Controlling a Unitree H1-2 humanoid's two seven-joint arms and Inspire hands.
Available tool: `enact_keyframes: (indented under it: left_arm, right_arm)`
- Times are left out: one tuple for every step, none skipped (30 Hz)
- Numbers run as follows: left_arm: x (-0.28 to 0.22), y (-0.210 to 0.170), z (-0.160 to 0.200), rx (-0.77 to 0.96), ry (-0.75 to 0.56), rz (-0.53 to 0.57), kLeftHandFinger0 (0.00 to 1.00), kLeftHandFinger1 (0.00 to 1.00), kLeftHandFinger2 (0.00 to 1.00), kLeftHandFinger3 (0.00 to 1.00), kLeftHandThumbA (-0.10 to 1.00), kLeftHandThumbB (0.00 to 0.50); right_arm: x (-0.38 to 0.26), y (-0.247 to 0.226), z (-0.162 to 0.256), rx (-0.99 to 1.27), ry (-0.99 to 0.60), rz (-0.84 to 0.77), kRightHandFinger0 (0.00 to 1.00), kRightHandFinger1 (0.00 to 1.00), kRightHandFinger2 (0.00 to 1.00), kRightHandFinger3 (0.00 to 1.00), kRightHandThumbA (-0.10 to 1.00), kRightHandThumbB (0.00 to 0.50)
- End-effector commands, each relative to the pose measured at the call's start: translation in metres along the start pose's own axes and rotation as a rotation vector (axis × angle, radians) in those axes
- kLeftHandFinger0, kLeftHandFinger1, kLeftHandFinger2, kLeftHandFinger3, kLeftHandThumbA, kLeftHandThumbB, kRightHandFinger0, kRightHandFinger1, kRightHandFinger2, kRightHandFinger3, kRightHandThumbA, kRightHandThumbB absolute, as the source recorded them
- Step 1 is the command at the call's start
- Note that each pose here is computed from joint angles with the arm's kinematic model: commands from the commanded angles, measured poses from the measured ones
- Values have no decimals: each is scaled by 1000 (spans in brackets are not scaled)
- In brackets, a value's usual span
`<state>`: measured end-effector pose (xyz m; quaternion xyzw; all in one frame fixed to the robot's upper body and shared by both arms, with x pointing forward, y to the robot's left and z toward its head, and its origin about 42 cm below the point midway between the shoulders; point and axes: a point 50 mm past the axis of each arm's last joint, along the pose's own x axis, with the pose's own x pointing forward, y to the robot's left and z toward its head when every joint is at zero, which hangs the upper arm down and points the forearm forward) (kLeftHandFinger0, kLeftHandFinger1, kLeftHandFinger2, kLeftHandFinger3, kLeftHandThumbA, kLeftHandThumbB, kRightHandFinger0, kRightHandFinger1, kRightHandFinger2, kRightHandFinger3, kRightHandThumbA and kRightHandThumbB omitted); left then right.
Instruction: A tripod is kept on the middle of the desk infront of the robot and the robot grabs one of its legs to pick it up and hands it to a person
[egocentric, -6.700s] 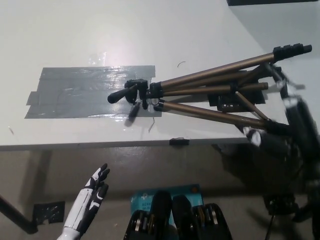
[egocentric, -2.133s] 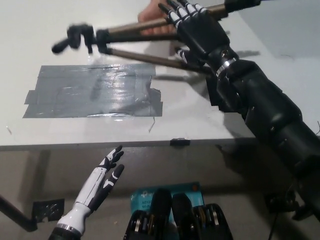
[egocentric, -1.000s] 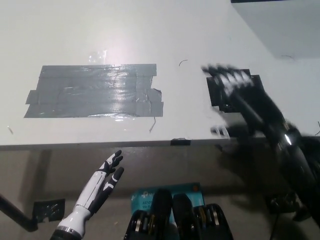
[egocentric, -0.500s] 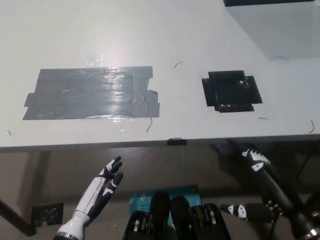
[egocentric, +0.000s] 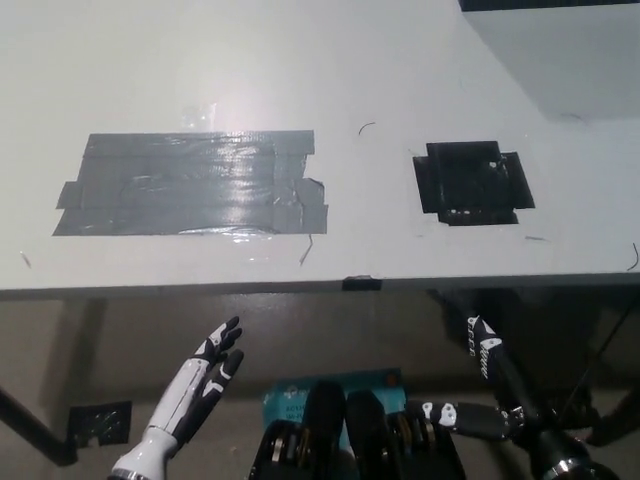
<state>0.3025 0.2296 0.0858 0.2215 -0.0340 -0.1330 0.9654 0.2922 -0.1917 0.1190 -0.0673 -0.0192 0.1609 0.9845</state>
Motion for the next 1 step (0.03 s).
enact_keyframes:
  left_arm:
    - [11, 12, 24, 7, -142, 68, 1000, 1000, 1000, 1000, 1000, 127]
  right_arm:
    - [10, -5, 17, 111, -141, 37, 1000, 1000, 1000, 1000, 1000, 140]
